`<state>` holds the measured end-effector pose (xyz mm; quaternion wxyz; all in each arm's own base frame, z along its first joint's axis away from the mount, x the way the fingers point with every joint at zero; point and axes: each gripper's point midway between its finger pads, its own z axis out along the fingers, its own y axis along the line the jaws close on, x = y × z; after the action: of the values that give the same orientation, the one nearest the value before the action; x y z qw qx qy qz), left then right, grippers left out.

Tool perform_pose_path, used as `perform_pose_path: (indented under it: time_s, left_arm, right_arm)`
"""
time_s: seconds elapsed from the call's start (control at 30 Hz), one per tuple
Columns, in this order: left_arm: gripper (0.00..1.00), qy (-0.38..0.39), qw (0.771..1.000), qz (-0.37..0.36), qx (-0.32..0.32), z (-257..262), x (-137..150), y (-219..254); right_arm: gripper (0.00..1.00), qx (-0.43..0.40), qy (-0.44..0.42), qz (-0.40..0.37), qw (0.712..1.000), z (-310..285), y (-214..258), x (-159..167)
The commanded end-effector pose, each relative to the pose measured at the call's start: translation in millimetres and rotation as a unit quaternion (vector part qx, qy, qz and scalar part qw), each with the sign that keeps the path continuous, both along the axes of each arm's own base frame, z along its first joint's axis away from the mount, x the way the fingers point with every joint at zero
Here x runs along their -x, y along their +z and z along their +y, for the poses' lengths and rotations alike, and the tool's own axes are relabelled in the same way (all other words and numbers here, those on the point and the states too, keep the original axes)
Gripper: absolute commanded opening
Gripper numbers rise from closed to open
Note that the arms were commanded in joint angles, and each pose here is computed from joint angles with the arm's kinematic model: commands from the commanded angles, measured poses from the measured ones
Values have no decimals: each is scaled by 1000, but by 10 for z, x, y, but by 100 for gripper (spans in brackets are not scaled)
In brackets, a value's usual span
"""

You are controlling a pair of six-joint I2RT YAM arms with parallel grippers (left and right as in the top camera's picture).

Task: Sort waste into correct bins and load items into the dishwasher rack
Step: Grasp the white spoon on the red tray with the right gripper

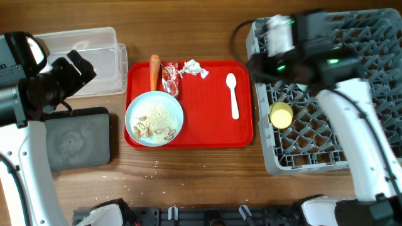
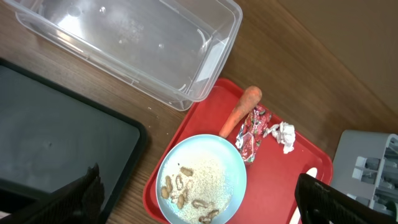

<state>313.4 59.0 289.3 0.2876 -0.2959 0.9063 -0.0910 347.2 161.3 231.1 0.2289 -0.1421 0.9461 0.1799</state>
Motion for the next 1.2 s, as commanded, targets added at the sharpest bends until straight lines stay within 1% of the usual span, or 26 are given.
perform_pose_path:
  time_s: [0.0, 0.07, 0.17, 0.27, 0.4, 0.47, 0.53, 0.6, 0.67, 0.77, 0.83, 0.93, 1.03, 1.17]
  left_arm:
    - [100, 8, 1000, -5, -3, 32, -6, 39]
    - [100, 8, 1000, -5, -3, 32, -6, 39]
    - [100, 8, 1000, -5, -3, 32, -6, 39]
    - [100, 8, 1000, -5, -3, 32, -6, 39]
    - [100, 8, 1000, -5, -3, 32, -6, 39]
    - [100, 8, 1000, -5, -3, 32, -6, 39]
    - [100, 8, 1000, -5, -3, 32, -6, 39]
    - [100, 8, 1000, -5, -3, 32, -6, 39]
    - [100, 8, 1000, -4, -3, 33, -5, 39]
    - [100, 8, 1000, -5, -3, 32, -6, 39]
    - [100, 8, 1000, -5, -3, 32, -6, 39]
    - [100, 8, 1000, -5, -3, 32, -6, 39]
    - [100, 8, 1000, -5, -3, 32, -6, 39]
    - [100, 8, 1000, -5, -3, 32, -6, 39]
  right_arm:
    - [56, 42, -12, 83, 996, 277, -624, 190]
    - [56, 89, -47, 96, 990, 270, -969, 121]
    - [55, 131, -96, 96, 982, 175, -1322, -101]
    - [54, 143, -110, 99, 979, 143, -1668, -310]
    - [52, 157, -118, 134, 971, 61, -2125, -376]
    - [47, 157, -108, 153, 970, 58, -2309, -360]
    - [33, 158, -100, 161, 969, 58, -2408, -350]
    - [24, 159, -99, 163, 969, 58, -2429, -348]
    - [15, 157, -98, 163, 969, 62, -2400, -342]
    - [6, 157, -87, 163, 970, 72, -2263, -332]
    - [4, 153, -88, 155, 972, 79, -2083, -349]
    - [4, 143, -74, 120, 980, 94, -1720, -387]
    - [5, 118, -76, 54, 989, 77, -1122, -415]
    - [4, 107, -113, -22, 988, -173, -513, -454]
